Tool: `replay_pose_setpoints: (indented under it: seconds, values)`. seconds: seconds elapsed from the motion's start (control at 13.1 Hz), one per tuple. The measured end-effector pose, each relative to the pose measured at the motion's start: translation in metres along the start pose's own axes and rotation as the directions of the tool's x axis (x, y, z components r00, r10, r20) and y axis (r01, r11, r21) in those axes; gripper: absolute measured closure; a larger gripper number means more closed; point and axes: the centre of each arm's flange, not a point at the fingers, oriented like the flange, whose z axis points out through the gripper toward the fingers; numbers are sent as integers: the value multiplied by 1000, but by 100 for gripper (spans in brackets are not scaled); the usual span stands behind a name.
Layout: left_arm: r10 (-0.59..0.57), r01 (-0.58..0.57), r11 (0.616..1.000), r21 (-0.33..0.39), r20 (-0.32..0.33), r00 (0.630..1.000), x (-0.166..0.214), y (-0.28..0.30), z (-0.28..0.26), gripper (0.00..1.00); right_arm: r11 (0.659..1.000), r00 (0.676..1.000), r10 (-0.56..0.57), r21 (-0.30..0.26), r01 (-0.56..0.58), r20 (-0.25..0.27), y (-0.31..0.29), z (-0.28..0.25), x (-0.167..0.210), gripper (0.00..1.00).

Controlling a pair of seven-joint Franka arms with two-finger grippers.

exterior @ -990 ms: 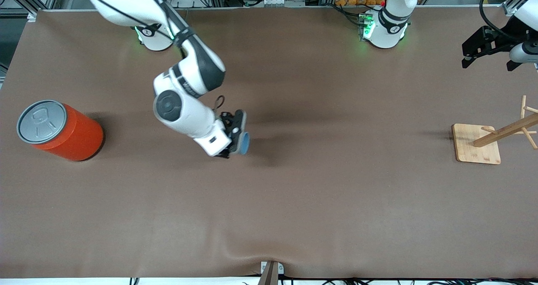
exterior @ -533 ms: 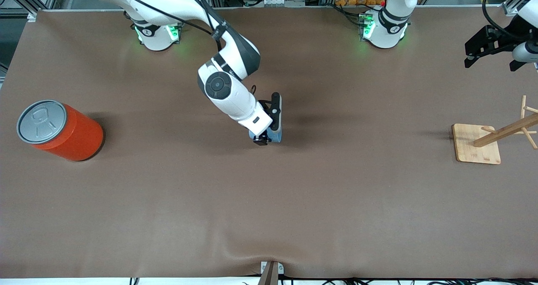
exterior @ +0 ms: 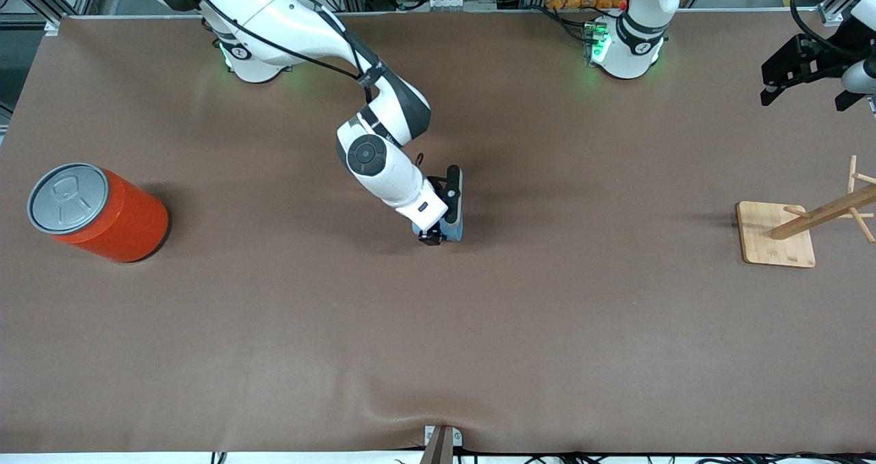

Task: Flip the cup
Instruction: 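Lower the blue cup onto the table and open the right gripper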

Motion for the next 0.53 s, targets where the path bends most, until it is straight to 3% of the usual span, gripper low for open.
replay_pose_setpoints:
  seconds: [0.38,0.53]
  values:
    - [9,-9,1000,-1,4,1000,2,4,3,0,1000,1000,-22,-7,22,7,-4,18,-13,22]
    - [12,-12,1000,-2,8,1000,4,5,6,0,1000,1000,-27,-7,27,7,-4,19,-13,4]
